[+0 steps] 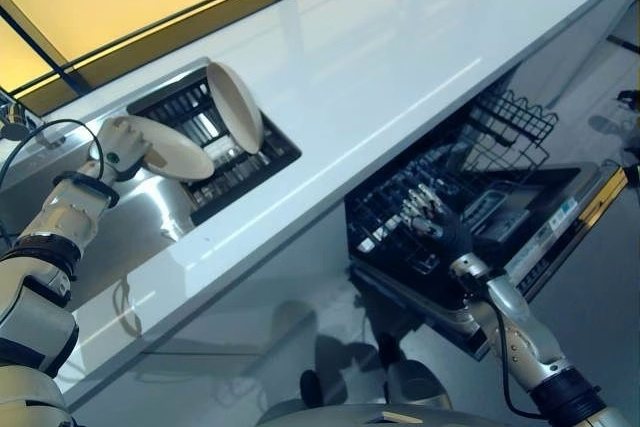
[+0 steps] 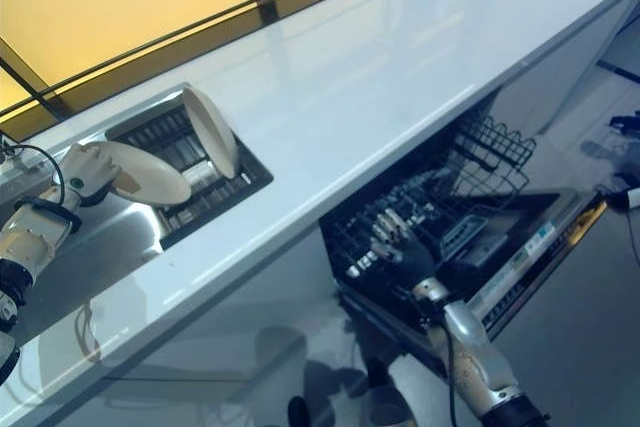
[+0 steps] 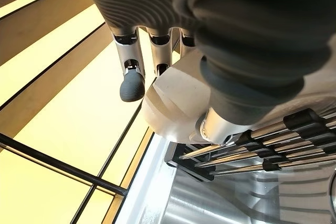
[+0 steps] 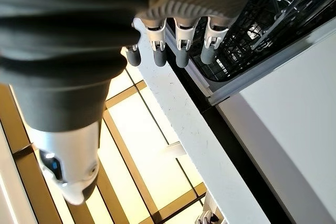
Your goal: Pick up plates and place into dishwasher.
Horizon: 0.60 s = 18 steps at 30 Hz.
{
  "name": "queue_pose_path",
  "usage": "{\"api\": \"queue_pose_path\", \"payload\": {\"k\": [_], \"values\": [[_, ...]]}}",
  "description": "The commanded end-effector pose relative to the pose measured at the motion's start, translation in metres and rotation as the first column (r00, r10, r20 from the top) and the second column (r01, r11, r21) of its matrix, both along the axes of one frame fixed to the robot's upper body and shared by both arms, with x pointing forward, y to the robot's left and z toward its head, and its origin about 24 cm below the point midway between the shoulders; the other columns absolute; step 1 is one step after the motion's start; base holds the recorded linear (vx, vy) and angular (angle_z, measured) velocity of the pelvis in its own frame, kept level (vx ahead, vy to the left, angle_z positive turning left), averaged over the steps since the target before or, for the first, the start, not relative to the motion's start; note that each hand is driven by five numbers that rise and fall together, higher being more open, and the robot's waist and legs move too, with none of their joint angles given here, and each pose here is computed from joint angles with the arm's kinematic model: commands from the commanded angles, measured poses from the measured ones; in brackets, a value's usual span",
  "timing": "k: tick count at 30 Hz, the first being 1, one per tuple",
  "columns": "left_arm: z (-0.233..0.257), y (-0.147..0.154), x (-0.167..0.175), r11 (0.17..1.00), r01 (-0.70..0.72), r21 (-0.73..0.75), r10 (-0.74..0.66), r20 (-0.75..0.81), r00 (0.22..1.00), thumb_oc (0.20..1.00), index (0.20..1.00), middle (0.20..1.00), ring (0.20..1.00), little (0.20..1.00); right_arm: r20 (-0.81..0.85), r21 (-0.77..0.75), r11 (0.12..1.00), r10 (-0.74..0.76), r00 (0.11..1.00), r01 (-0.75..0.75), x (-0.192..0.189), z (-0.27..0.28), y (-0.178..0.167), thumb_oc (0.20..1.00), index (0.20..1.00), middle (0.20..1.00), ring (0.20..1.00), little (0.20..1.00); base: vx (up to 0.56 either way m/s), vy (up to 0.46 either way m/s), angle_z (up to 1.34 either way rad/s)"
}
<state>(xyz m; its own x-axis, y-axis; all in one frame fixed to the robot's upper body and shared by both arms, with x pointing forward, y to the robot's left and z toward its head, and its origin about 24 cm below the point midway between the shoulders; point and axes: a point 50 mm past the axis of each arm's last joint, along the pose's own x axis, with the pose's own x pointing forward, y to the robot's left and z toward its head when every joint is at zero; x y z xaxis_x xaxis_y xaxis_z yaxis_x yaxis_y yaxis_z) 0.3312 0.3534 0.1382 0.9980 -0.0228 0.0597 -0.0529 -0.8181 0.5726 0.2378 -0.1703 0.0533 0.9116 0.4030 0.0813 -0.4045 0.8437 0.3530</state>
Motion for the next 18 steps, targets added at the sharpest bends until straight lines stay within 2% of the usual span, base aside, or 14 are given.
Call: {"api": "queue_pose_path", "payload": {"k": [1, 10, 18], "values": [[0.029, 0.014, -0.003, 1.000, -0.001, 0.024, -0.002, 0.135, 0.991, 0.200, 0.200, 0.200, 0.200, 0.200, 0.144, 0.071, 0.996, 0.051, 0.988, -0.062, -0.001, 0.025, 0.016, 1.000, 1.000, 1.000, 1.000, 1.000, 0.04, -0.035, 0.03], [0.066, 0.019, -0.010, 0.995, 0.087, 0.044, -0.094, 0.226, 0.970, 0.200, 0.200, 0.200, 0.200, 0.200, 0.125, 0.102, 0.992, 0.056, 0.991, -0.069, -0.004, 0.020, 0.021, 1.000, 1.000, 1.000, 1.000, 1.000, 0.02, -0.015, 0.03], [0.106, 0.009, -0.014, 0.989, 0.137, 0.063, -0.149, 0.263, 0.953, 0.200, 0.200, 0.200, 0.200, 0.200, 0.119, 0.121, 0.991, 0.042, 0.992, -0.056, -0.005, 0.024, 0.021, 1.000, 1.000, 1.000, 1.000, 1.000, -0.01, -0.015, 0.04]]}}
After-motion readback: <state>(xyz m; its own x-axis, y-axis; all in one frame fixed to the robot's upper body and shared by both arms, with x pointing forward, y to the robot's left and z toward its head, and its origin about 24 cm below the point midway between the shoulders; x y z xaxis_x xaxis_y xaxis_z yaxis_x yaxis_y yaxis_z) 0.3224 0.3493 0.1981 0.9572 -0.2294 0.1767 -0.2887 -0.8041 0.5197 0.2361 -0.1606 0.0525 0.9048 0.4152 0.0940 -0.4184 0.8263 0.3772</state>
